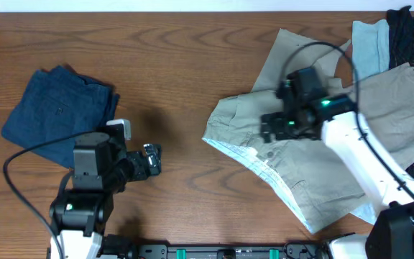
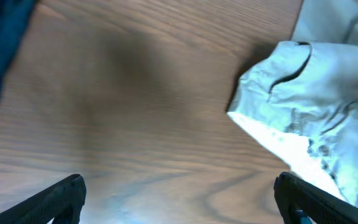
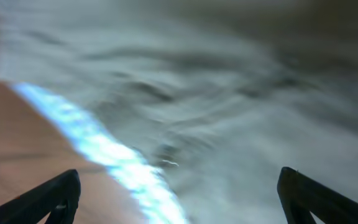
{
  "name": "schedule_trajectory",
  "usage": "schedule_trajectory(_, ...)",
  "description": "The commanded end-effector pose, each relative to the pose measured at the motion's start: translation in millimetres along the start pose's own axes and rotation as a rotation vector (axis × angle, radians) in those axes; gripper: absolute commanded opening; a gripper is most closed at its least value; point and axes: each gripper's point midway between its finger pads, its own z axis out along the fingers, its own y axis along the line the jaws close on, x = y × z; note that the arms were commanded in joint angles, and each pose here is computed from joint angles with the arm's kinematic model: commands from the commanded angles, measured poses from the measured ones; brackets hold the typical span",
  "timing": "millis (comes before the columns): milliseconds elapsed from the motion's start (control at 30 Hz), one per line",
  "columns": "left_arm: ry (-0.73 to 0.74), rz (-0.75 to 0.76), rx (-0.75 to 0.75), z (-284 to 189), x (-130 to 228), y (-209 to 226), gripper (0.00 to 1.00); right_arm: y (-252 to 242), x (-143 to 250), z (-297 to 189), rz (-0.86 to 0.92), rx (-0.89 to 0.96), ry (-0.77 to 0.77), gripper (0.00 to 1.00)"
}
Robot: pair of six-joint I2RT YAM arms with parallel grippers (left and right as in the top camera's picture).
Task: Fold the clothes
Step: 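Drag the khaki pants with the right gripper toward the table center, then grasp the pants waistband with the left gripper and pull it left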
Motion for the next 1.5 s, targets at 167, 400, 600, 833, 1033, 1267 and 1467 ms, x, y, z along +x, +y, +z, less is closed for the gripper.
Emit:
schedule_trajectory(167,0.176,-0.086,0.148,43,9,-31,1.00,-74,19,-11,0.192,0.150,0.075,0.99)
schedule_trajectory(400,0.280,-0.074,0.181,100,26,-53,0.98,-83,39,-15,0.242,0.150,0.153,0.99)
schedule_trajectory(600,0.278,0.022,0.260,148,36,-84,0.95,-81,46,-16,0.247,0.143,0.186,0.99)
schedule_trajectory(833,0.270,0.063,0.296,190,49,-93,0.88,-80,58,-19,0.251,0.145,0.236,0.99)
schedule_trajectory(1033,0.314,0.014,0.268,209,64,-83,0.81,-80,58,-19,0.251,0.145,0.236,0.99)
schedule_trajectory(1267,0.307,0.012,0.273,210,63,-83,0.06,-80,57,-18,0.251,0.145,0.232,0.99)
schedule_trajectory(1467,0.221,0.047,0.256,199,32,-74,0.06,-82,56,-18,0.253,0.149,0.224,0.99)
